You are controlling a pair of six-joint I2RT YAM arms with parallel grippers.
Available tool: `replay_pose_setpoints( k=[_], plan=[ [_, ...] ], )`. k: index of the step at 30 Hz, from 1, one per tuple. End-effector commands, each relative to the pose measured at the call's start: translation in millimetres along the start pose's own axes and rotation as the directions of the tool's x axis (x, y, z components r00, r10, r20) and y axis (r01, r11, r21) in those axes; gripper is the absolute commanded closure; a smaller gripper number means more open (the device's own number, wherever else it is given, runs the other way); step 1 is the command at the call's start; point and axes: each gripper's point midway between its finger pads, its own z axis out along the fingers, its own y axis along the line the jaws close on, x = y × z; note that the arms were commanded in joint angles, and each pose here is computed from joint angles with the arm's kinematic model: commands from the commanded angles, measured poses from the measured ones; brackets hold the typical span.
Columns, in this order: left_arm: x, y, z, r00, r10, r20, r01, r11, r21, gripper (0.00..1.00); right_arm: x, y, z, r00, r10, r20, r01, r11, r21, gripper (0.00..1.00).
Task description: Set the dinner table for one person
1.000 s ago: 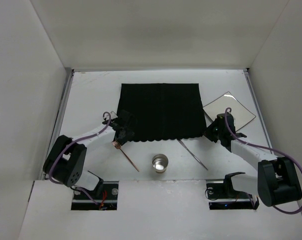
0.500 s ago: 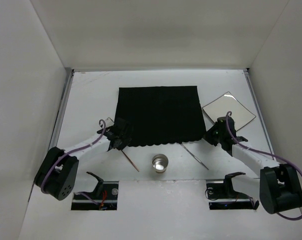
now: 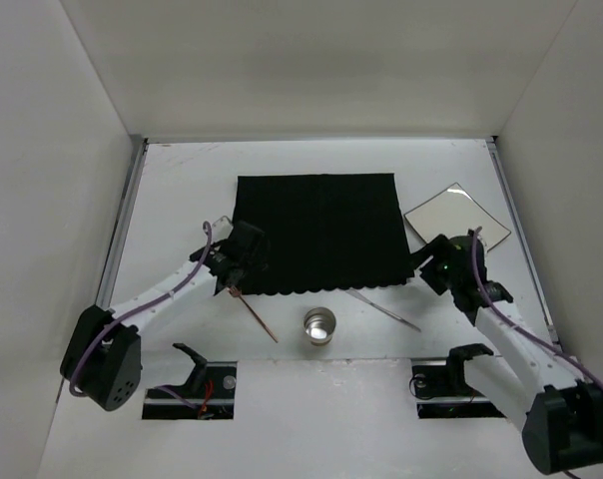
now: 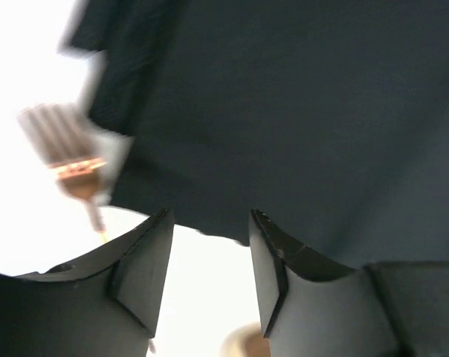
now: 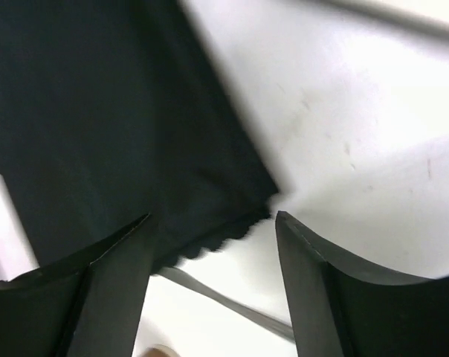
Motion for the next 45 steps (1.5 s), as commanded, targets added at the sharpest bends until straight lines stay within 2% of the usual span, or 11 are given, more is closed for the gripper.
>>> replay_pose_setpoints(
  k=[1,6,9,14,18,24,33,40,45],
  plan=[
    [-30,-47,-37,0.995,0.054,0.082,-0.066,0.987,0.149,0.56,-48,29,-27,0.988,0.055,0.142,-0.043,0.995,-0.089,0.28],
    [-27,-88,-67,0.986,0.134,0.095,-0.157,0.943,0.292,0.50,-78,4,-31,0.941,0.240,0.238,-0.230,0.971,-0.068,0.29],
    [-17,-104,-77,0.983,0.167,0.079,-0.185,0.912,0.367,0.48,-98,-21,-31,0.876,0.364,0.317,-0.365,0.929,-0.058,0.29],
    [5,-108,-71,0.979,0.203,0.010,-0.188,0.890,0.416,0.47,-129,-54,-33,0.758,0.503,0.415,-0.527,0.847,-0.063,0.31],
    [16,-107,-66,0.977,0.209,-0.038,-0.170,0.878,0.448,0.47,-132,-73,-28,0.691,0.574,0.440,-0.612,0.788,-0.066,0.34],
    [26,-104,-63,0.970,0.229,-0.084,-0.164,0.867,0.471,0.47,-119,-89,-13,0.687,0.587,0.428,-0.639,0.769,-0.027,0.36],
    [33,-98,-61,0.964,0.237,-0.116,-0.153,0.860,0.487,0.47,-94,-100,19,0.697,0.629,0.345,-0.663,0.749,-0.026,0.43],
    [31,-100,-63,0.966,0.234,-0.111,-0.152,0.858,0.490,0.47,-88,-109,36,0.679,0.654,0.335,-0.682,0.730,-0.042,0.49],
    [28,-104,-61,0.969,0.223,-0.105,-0.147,0.864,0.482,0.47,-79,-122,53,0.672,0.668,0.319,-0.704,0.710,-0.003,0.53]
  ],
)
